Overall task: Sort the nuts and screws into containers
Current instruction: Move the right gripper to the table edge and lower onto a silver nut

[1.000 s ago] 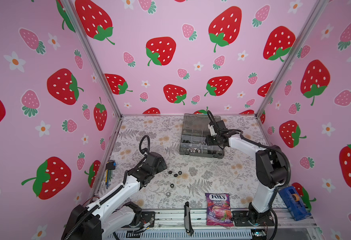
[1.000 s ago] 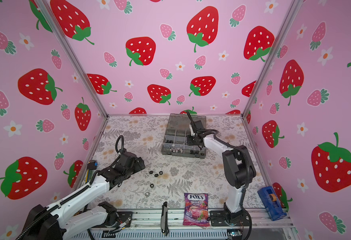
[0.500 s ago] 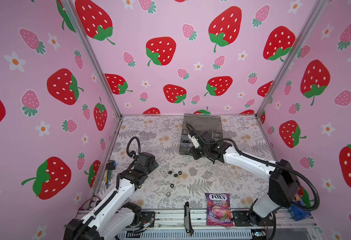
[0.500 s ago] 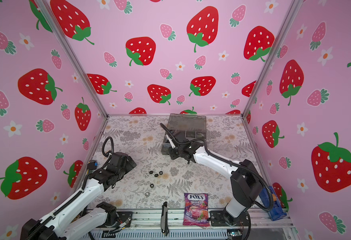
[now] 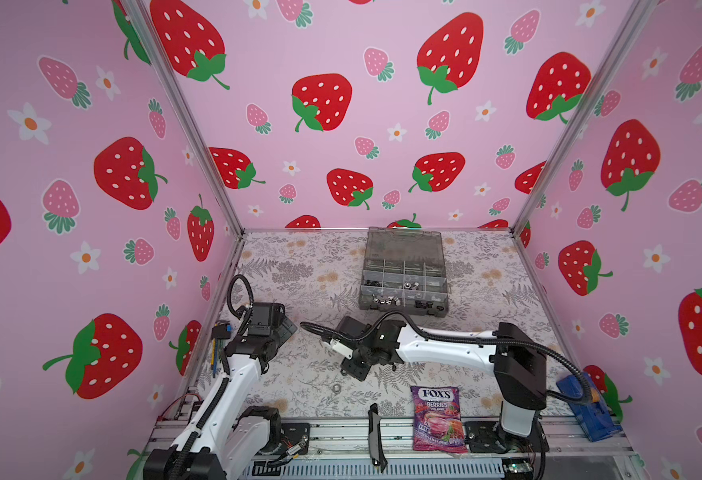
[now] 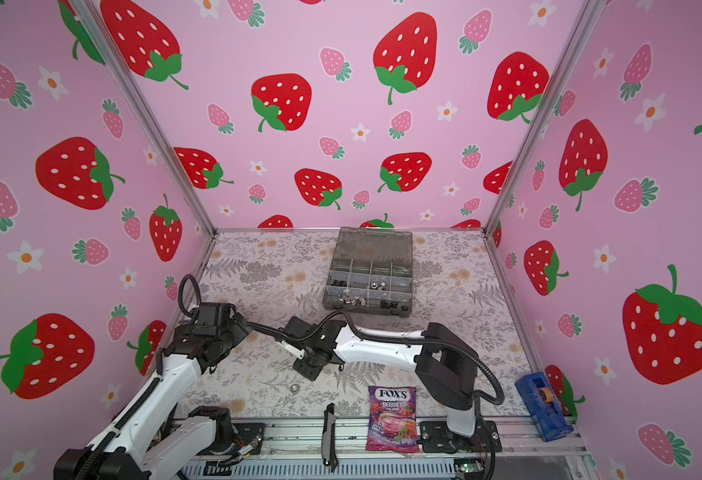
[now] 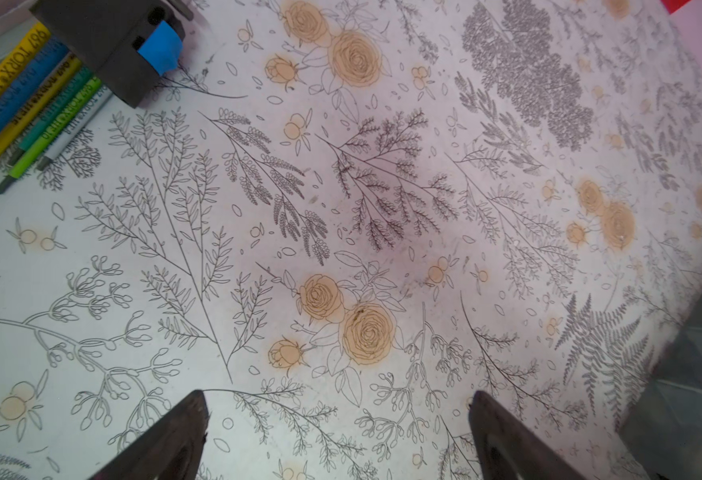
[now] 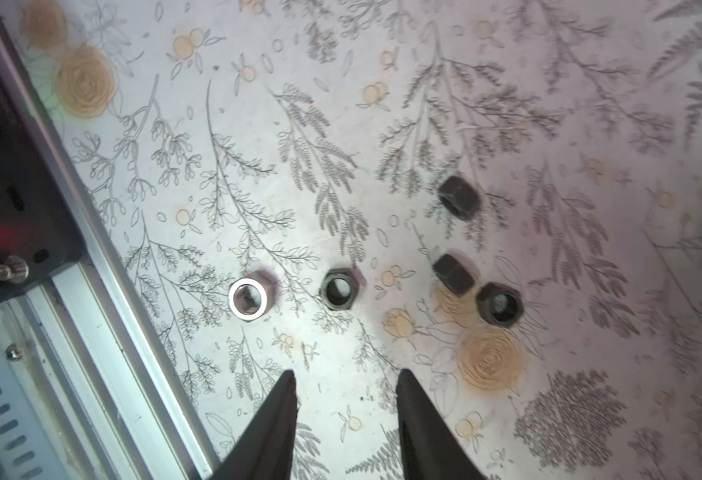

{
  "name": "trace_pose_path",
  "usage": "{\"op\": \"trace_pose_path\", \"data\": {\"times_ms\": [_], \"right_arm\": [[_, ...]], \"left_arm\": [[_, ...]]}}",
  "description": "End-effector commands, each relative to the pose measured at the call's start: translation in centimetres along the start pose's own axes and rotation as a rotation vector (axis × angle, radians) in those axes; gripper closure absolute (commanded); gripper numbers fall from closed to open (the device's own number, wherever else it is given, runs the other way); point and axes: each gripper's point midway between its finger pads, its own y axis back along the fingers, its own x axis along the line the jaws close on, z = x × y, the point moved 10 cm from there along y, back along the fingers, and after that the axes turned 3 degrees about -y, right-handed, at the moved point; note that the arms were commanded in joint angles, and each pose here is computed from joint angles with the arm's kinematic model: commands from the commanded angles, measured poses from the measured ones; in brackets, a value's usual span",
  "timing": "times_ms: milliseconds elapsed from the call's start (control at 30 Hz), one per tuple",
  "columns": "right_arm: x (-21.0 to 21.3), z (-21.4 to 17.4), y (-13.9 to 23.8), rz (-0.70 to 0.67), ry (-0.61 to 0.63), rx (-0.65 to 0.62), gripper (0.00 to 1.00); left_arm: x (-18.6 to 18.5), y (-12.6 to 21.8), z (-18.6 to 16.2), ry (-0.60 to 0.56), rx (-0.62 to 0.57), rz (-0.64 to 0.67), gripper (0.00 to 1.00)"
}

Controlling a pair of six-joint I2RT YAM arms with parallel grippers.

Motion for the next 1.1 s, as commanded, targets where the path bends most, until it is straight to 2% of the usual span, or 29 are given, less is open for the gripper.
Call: {"op": "trace_pose_path", "data": {"times_ms": [0,400,433,533,1067], "right_arm": [[1.5,-0.1,-0.7,0.03,0.097,0.083,0.58],[3.4,0.1,-4.3,0.06,0.221,0.189,0.53],[4.9,-0.2,-4.4,0.069,0.259,0.196,0.53],[5.3,-0.4,-4.8,0.063,0.278,0.211,0.53],[5.4,-0.6,-6.8,0.029,0.268,0.239,0.5]], "left_arm": [[-0.3,0.7,1.0,-0.001,-0.001,-0.007,0.01],[0.8,0.6,1.9,0.066,-0.013,0.009,0.01],[0.9,0.7,2.0,0.069,-0.015,0.008,0.01],[0.9,0.6,2.0,0.071,-0.015,0.004,0.01],[1.1,0.3,1.6,0.09,0.009,-0.031,0.01]]}}
